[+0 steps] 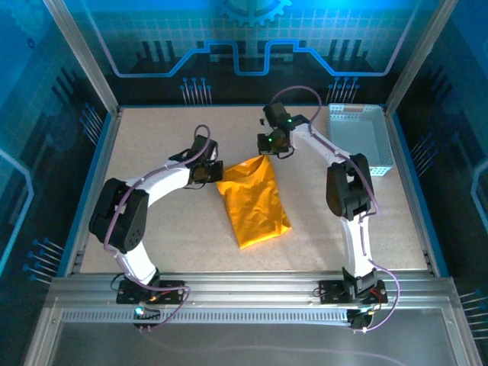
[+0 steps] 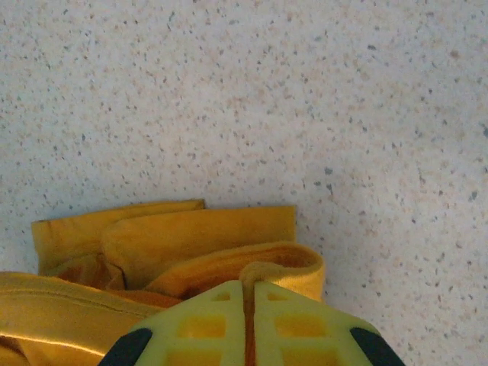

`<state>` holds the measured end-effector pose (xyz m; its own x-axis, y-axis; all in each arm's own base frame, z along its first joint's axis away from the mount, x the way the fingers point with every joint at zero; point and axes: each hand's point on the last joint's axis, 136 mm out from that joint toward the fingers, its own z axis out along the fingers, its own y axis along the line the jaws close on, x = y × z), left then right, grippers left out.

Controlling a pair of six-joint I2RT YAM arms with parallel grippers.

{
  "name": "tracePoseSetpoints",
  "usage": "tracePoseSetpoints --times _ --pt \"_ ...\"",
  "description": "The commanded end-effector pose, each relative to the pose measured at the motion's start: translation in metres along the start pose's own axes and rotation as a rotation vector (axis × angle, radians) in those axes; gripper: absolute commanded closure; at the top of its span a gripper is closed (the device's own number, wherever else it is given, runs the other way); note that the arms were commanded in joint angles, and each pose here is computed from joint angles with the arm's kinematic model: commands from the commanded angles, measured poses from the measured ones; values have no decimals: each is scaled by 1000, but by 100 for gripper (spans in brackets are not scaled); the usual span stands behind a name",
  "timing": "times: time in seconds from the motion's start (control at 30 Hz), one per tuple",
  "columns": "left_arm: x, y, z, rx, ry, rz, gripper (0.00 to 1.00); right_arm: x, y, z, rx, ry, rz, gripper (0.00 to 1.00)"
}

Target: Fold the inside-out t-shirt

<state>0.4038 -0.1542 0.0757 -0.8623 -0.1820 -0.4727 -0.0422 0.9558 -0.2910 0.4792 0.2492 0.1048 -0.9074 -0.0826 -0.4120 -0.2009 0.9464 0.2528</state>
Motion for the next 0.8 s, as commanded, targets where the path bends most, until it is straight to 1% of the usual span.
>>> tracePoseSetpoints --times 0.0,0.03,0.1,0.13,0.17,0.2,0.23,0.27,0.33,0.4,0.5,0.6,0.67,0.77 --pt "-7 -1 6 68 -9 -89 97 6 -9 17 30 65 15 91" --pt "-7 3 9 54 -5 -97 93 6 -9 21 33 73 16 89" --pt "-8 13 14 14 3 -110 76 5 -9 27 38 82 15 83" --pt "-9 19 15 -14 8 -122 75 1 -8 26 35 76 12 77" --pt "-10 27 14 -51 9 -138 72 1 -10 28 42 80 9 69" --pt "-12 38 11 -104 6 -158 63 1 -12 32 55 90 5 60" --pt "-15 48 6 -155 0 -172 53 -1 -12 29 58 87 -5 54" --pt "-16 53 1 -187 -6 -175 46 -3 -12 24 58 81 -16 49" --pt "-20 62 -15 -239 -34 -168 38 -8 -11 7 57 53 -42 39" --pt "-17 63 -26 -239 -46 -185 33 -11 -11 -8 49 23 -71 33" --pt "-5 55 -39 -180 -34 -235 25 -2 -12 -21 14 7 -93 29" --pt "14 32 -40 -40 -9 -264 20 17 -8 -21 -70 18 -93 29" --pt "28 13 -35 37 25 -251 16 33 -6 -15 -109 36 -95 29" --pt "46 -2 -22 44 90 -225 13 50 -5 -2 -156 62 -94 31"
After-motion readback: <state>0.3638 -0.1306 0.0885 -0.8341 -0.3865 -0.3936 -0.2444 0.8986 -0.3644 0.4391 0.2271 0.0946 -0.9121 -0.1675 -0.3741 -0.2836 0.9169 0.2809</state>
